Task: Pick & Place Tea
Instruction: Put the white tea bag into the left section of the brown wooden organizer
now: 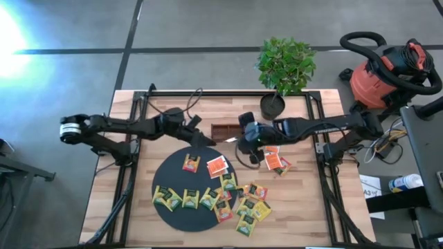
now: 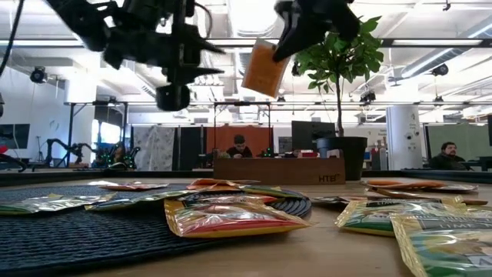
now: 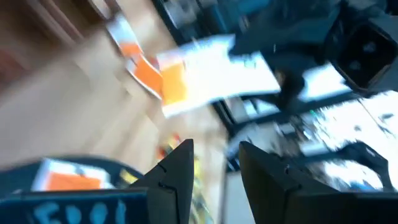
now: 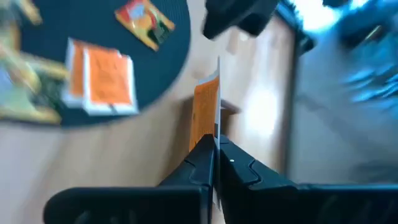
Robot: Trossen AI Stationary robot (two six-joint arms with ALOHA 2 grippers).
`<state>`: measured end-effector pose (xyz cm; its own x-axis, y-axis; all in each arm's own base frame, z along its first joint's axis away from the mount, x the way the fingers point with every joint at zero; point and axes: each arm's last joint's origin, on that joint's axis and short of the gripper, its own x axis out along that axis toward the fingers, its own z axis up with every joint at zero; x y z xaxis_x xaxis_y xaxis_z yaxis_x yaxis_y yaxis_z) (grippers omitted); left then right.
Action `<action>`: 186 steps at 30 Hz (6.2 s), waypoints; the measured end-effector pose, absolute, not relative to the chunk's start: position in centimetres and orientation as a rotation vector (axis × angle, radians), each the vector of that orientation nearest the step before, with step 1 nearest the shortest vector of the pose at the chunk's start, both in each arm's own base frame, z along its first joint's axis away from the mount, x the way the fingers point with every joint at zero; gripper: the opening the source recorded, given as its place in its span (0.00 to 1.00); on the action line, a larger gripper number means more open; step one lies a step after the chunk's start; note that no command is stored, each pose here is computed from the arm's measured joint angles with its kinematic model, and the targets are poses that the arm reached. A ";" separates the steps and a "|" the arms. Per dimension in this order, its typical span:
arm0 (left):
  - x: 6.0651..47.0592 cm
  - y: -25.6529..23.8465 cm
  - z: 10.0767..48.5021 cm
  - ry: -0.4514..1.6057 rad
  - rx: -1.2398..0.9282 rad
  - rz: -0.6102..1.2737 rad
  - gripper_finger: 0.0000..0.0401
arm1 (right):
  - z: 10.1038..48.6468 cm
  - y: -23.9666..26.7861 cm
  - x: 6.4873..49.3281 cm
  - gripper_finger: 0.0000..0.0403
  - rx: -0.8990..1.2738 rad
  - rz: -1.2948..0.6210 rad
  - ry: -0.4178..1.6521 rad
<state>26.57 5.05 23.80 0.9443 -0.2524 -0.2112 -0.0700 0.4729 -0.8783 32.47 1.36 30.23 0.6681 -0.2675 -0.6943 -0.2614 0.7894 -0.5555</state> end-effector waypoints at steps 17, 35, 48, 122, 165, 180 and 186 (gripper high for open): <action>29.3 10.4 25.0 0.310 -1.175 -0.099 0.31 | 30.4 7.3 30.5 0.02 -1.377 0.111 0.938; 30.0 11.9 24.4 0.227 -1.118 -0.146 0.31 | 31.1 4.5 31.1 0.02 -0.561 -0.239 0.866; 29.6 5.7 26.7 0.203 -0.339 0.189 0.31 | 28.5 -3.5 30.4 0.02 0.738 -0.410 0.981; 31.9 2.7 25.9 0.407 0.418 1.047 0.44 | 30.5 -12.3 36.6 0.02 1.213 -0.538 0.150; 32.0 4.3 24.7 0.453 0.288 0.960 0.03 | 32.4 -11.4 34.1 0.42 1.001 -0.542 0.267; 32.7 4.0 25.0 0.350 -0.167 0.272 0.02 | 33.5 -7.5 28.3 0.48 0.010 -0.259 0.828; 32.3 3.8 26.3 0.296 -0.176 0.205 0.02 | 33.7 -6.6 28.7 0.44 -0.087 -0.143 0.809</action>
<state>32.26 3.76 26.33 0.9359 0.1742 -0.3062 -0.2257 0.9639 -0.1414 28.70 -6.57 33.67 0.6810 -0.1610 -0.7143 0.0941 0.9867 -0.1326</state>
